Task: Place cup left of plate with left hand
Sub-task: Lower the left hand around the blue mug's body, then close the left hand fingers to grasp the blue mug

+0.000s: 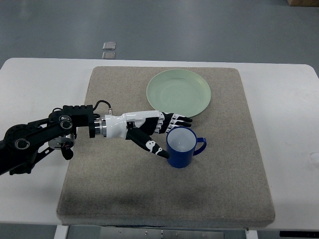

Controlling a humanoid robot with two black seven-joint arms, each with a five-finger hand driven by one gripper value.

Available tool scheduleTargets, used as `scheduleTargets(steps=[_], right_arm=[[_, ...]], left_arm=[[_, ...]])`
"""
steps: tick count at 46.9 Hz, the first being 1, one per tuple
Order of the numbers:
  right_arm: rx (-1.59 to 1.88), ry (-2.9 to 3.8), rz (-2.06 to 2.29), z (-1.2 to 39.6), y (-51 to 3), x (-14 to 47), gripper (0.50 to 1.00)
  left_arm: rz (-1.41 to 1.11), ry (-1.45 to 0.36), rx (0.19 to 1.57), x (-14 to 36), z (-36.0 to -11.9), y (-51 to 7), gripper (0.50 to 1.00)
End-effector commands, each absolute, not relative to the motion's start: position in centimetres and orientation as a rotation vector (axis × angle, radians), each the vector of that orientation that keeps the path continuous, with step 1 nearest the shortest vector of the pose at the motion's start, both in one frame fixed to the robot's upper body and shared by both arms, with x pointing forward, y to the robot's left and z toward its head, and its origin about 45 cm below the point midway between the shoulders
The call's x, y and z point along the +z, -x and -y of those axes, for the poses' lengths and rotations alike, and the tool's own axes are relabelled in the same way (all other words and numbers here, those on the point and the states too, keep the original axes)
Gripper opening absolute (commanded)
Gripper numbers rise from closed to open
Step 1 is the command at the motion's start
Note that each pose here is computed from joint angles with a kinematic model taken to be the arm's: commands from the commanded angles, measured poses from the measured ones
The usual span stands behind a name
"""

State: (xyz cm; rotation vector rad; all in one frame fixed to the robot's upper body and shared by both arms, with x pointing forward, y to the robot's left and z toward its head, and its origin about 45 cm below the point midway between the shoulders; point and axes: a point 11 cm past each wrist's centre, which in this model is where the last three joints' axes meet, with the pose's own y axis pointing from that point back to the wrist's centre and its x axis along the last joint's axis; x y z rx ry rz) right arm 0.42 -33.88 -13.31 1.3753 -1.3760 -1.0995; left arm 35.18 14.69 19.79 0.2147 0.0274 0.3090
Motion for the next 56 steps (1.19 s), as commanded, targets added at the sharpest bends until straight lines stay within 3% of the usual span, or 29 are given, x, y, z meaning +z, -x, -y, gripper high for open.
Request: scheduleTargets(steps=[1,56], right_arm=[[-1.099,-1.375,1.376,33.9,-0.4,-13.3,0.932],[-1.099,-1.375,1.376,33.9,-0.4,-13.3,0.932]], left_arm=[[-0.03,-0.218,0.315,19.6,-14.9,-35.3,0.992],[-0.084,-0.194,0.305,17.5,-12.3,-34.8,0.986]])
